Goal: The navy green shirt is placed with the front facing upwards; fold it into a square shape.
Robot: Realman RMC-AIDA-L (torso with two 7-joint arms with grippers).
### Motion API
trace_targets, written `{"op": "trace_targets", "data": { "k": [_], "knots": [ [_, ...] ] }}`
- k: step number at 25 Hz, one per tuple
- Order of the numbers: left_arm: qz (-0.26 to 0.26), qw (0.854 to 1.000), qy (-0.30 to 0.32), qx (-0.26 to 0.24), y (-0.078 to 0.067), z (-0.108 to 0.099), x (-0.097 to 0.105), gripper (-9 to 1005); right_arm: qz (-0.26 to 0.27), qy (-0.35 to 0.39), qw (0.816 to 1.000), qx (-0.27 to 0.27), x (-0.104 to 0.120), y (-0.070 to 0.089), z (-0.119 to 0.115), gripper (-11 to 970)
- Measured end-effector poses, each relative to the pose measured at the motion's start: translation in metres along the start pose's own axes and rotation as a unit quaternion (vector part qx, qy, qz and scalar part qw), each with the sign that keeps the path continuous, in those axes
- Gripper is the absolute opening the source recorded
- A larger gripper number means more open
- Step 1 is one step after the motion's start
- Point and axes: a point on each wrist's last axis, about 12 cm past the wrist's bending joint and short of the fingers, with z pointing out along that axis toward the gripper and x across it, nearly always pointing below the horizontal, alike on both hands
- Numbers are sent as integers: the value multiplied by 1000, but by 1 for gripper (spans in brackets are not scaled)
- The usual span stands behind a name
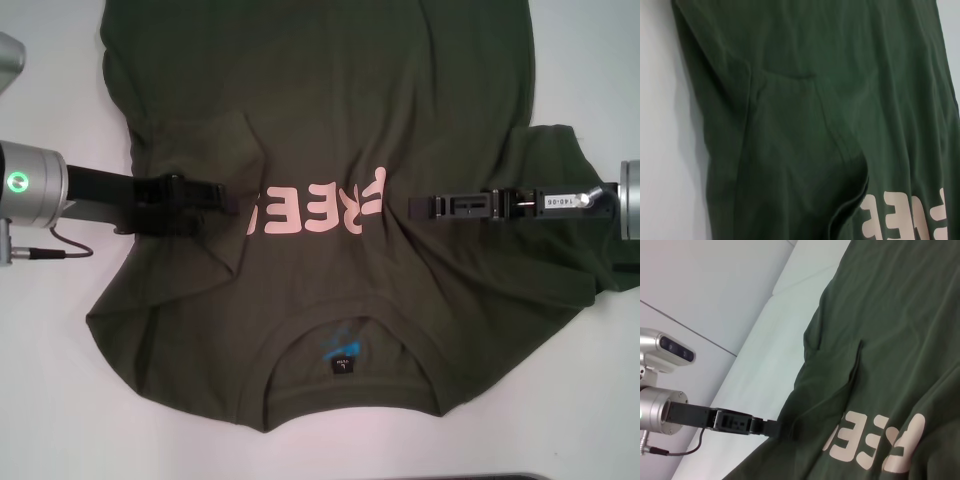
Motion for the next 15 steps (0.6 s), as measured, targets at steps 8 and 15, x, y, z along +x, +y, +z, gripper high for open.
{"op": "trace_targets", "data": {
  "k": [8, 15],
  "knots": [
    [5, 1000, -5, -7, 1, -4, -2, 666, 3, 1, 1000, 0, 2, -1, 0, 729],
    [18, 999, -7, -27, 2, -9, -3, 662, 3, 0, 1000, 0, 2, -1, 0, 728]
  ]
}}
